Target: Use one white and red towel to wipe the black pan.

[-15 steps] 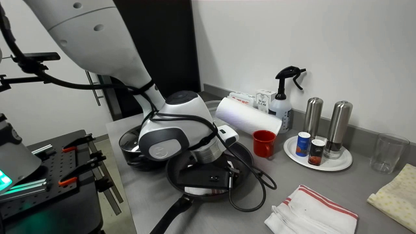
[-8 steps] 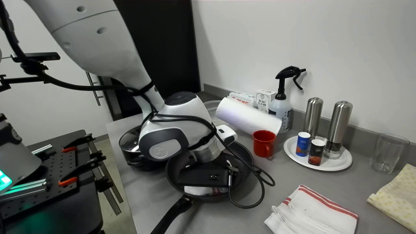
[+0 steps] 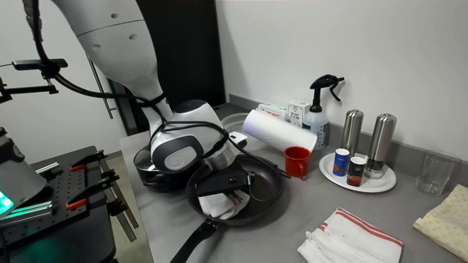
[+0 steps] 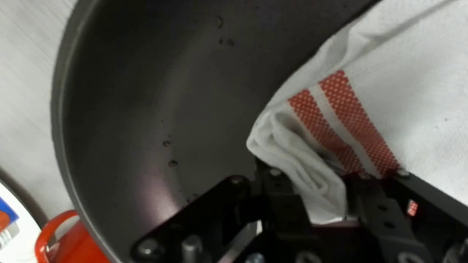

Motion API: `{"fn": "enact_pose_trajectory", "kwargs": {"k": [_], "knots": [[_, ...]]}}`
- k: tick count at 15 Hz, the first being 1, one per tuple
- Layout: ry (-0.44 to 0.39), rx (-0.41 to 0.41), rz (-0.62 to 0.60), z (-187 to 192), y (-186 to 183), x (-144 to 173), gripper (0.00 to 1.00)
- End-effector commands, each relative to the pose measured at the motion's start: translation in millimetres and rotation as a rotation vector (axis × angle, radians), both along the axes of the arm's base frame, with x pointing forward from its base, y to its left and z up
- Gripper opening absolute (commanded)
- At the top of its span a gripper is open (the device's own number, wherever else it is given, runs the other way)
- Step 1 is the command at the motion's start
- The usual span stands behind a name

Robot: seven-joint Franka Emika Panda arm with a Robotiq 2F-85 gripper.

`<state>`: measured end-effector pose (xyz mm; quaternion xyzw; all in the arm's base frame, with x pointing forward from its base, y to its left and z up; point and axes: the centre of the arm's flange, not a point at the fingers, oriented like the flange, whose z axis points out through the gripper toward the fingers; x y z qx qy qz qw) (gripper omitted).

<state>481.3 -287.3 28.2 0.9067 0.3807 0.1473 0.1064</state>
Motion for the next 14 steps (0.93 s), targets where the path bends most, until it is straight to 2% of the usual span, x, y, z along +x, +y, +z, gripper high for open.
{"fn": "enact_pose_trajectory", "kwargs": {"k": [1, 6, 10, 14], "knots": [[0.043, -0.01, 0.093, -24.9, 37.9, -27.4, 0.03], [0.049, -0.03, 0.162, -27.3, 50.4, -33.3, 0.03], [0.099, -0.023, 0.219, -31.0, 57.5, -52.1, 0.03], [0.111, -0.025, 0.222, -30.2, 59.0, -52.7, 0.03]]}}
